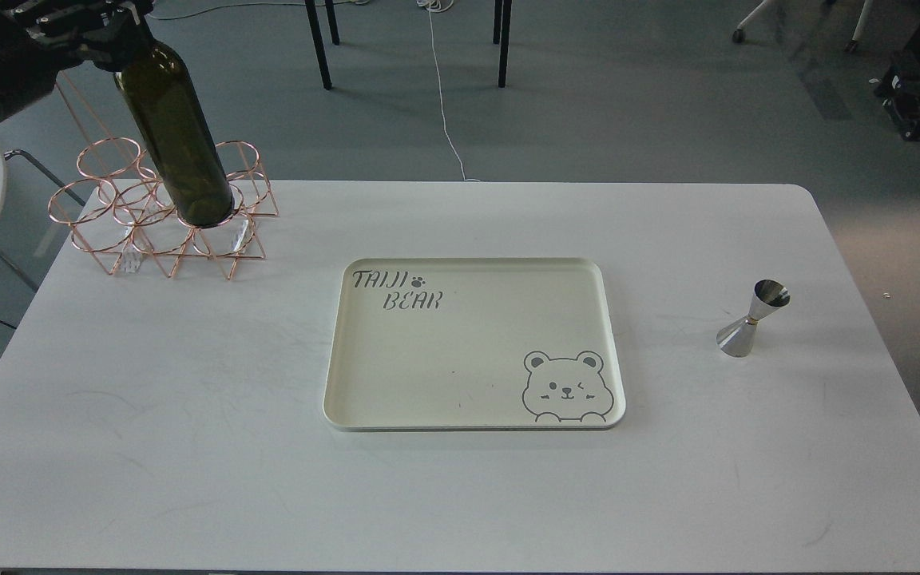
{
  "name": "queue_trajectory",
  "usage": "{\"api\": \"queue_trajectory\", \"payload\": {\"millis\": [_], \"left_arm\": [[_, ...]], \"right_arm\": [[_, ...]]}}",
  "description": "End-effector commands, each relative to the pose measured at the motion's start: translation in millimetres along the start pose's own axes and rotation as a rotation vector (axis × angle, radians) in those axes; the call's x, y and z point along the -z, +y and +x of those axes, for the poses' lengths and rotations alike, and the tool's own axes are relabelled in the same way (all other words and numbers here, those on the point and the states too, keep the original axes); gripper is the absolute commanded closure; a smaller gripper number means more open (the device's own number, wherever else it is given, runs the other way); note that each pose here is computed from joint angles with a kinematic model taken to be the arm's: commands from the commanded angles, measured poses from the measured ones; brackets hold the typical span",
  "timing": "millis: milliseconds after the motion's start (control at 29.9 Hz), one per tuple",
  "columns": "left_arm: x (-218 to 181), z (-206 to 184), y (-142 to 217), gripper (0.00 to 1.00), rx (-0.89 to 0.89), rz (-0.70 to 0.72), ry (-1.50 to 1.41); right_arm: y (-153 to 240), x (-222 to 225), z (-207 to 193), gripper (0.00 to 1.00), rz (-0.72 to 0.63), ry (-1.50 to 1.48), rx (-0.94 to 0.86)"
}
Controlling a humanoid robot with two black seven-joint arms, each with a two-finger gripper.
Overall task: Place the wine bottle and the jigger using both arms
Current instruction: 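Lower the bottle into the rack and open the left gripper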
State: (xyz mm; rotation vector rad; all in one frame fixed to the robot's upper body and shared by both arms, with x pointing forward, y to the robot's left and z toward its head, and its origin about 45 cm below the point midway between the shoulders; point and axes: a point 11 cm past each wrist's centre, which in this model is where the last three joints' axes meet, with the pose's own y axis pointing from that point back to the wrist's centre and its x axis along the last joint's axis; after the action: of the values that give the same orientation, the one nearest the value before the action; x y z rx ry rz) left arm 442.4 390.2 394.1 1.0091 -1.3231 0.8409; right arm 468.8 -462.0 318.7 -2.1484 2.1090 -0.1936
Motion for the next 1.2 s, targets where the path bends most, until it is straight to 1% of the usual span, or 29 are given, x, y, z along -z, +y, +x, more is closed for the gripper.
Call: {"api": "queue_trajectory", "payload": {"millis": [0, 200, 468, 768, 935, 1036, 1102, 1169], "left_arm": [[2, 0, 1, 0.86, -0.009, 0.008, 0.008], [2, -1, 0, 0.86, -0.006, 0.006, 0.01], [-7, -24, -5, 0.84, 0.027, -0.009, 0.007], [1, -50, -3, 0.77, 0.072, 0.017, 0.032], [3, -62, -4, 0.71, 0.09, 0.026, 0.048], [4, -65, -3, 0.62, 0.095, 0.031, 0.05], [2, -66, -5, 0.59, 0.095, 0.025, 0.054], [0, -66, -7, 0.52, 0.093, 0.021, 0.057]], "right_arm": [[0, 0, -1, 0.03, 0.0, -0.001, 0.001], [0, 0, -1, 0.03, 0.0, -0.002, 0.003], [0, 1, 1, 0.03, 0.001, 0.001, 0.0], [0, 0, 0, 0.03, 0.0, -0.001, 0.002], [0, 0, 0, 0.03, 0.0, 0.0, 0.0], [-1, 1, -1, 0.03, 0.002, 0.0, 0.001], [-1, 1, -1, 0.03, 0.002, -0.001, 0.002], [-1, 1, -1, 0.03, 0.002, 0.0, 0.001]]}}
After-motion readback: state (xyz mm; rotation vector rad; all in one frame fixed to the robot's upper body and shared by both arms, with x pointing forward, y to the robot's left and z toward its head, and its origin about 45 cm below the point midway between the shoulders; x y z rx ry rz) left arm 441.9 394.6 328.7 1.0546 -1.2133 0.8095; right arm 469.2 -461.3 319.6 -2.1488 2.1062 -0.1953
